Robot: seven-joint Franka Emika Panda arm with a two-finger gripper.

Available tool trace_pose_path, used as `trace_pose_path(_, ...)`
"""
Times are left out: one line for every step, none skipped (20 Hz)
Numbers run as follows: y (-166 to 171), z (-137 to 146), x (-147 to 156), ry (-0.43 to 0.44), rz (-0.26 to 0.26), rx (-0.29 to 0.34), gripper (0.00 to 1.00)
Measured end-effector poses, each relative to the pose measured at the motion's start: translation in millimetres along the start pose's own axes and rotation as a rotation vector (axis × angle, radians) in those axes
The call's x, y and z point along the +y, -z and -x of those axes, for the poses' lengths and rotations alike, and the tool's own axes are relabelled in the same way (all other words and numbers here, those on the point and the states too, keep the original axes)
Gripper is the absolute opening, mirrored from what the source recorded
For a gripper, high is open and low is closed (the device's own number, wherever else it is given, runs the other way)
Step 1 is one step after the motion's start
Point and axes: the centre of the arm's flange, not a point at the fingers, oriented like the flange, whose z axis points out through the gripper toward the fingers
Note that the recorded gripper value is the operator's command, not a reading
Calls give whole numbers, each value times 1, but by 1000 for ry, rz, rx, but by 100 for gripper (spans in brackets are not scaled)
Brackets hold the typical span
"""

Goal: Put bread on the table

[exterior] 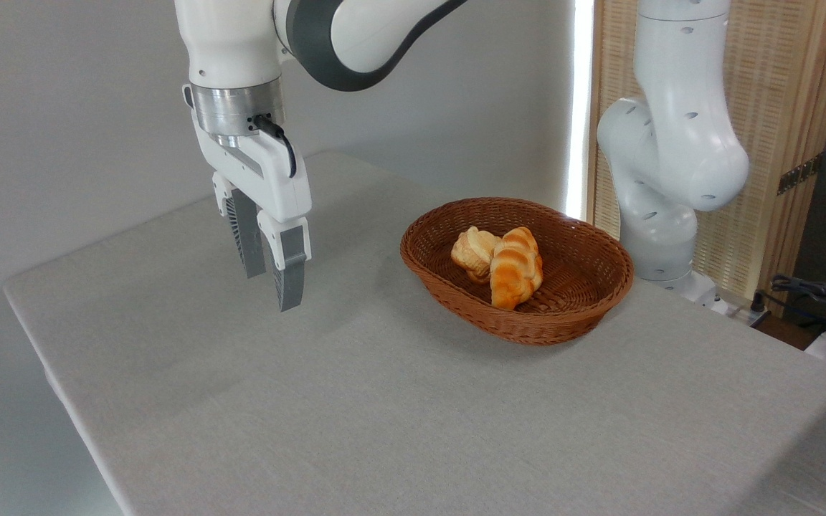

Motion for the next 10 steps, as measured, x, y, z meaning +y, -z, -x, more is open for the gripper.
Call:
trace_pose_path(0,0,0,0,-1,1,100)
trace_pose_path(0,0,0,-1,-2,0,100)
trace_pose_path(0,0,0,-2,-4,-2,100)
trace_pose_path(0,0,0,-3,-6,-3,100)
trace_pose_path(0,0,-1,-3,-7,-4,100)
trace_pose_path(0,0,-1,-3,-7,-4,100)
trace_pose_path(0,0,-1,-3,-8,-4,100)
trace_pose_path(0,0,-1,-3,-8,-4,100)
trace_pose_path(0,0,-1,-3,-8,-4,100)
trace_pose_path(0,0,-1,-3,-8,-4,100)
